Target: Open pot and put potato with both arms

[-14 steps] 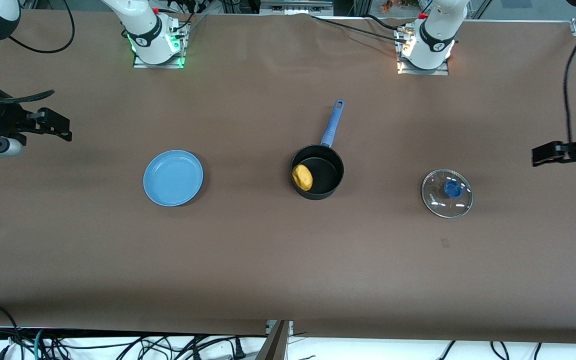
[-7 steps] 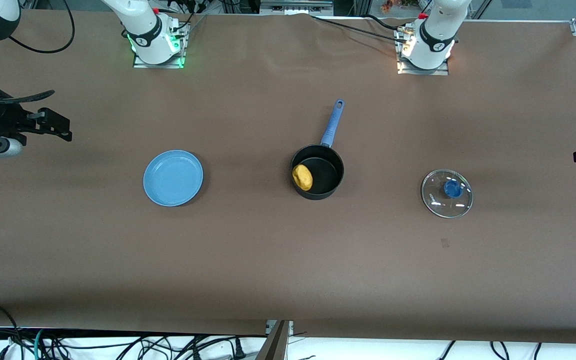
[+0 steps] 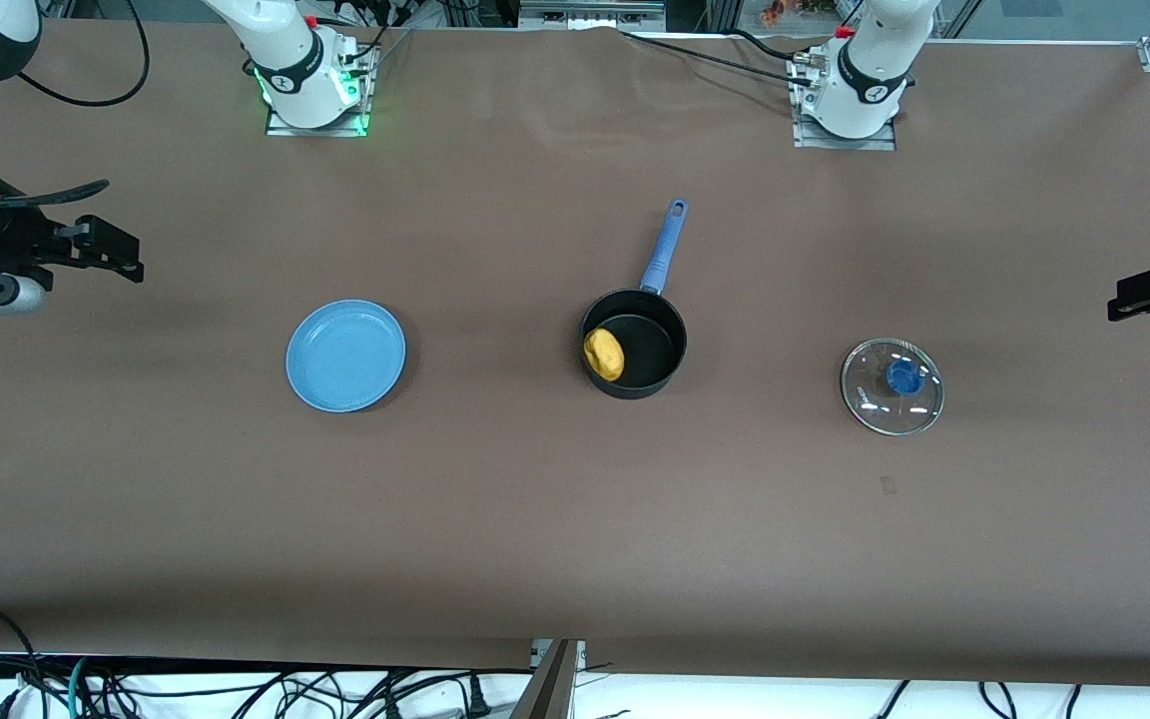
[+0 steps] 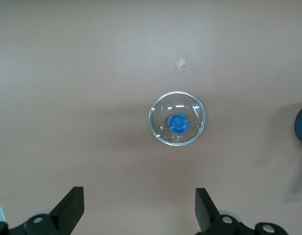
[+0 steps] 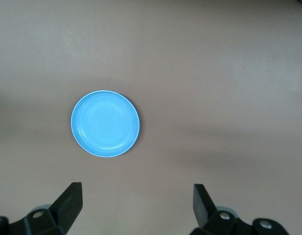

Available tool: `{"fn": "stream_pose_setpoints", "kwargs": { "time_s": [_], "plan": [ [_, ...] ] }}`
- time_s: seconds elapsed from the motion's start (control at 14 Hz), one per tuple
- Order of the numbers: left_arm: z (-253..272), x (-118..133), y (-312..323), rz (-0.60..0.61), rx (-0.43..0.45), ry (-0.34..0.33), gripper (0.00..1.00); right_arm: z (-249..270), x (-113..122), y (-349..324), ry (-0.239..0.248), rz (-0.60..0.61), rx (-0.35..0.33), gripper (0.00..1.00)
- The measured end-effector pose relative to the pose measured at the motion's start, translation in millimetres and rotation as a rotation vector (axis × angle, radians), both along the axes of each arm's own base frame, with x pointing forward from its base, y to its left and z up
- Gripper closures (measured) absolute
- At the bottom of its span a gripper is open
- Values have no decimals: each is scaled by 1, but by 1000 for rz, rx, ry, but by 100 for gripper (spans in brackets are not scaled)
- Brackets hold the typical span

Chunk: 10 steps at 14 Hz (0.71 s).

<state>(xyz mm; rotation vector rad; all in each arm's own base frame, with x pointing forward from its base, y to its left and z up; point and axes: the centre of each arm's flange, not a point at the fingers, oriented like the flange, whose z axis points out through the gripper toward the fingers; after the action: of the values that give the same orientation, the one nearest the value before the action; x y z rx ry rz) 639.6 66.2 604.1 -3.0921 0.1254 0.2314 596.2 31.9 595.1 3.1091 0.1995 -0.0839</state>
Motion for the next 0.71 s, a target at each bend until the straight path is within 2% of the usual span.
{"fn": "stream_pose_setpoints", "kwargs": {
  "time_s": [0.28,0.5,0.71],
  "plan": [
    [-19,7,-32,24,-21,54,0,0,0,0,0,-1,0,0],
    [-15,6,-51,109,-94,49,0,0,0,-1,1,-1,0,0],
    [-6,-1,-62,154,-49,0,0,0,0,-1,1,-2,0,0]
  ]
}}
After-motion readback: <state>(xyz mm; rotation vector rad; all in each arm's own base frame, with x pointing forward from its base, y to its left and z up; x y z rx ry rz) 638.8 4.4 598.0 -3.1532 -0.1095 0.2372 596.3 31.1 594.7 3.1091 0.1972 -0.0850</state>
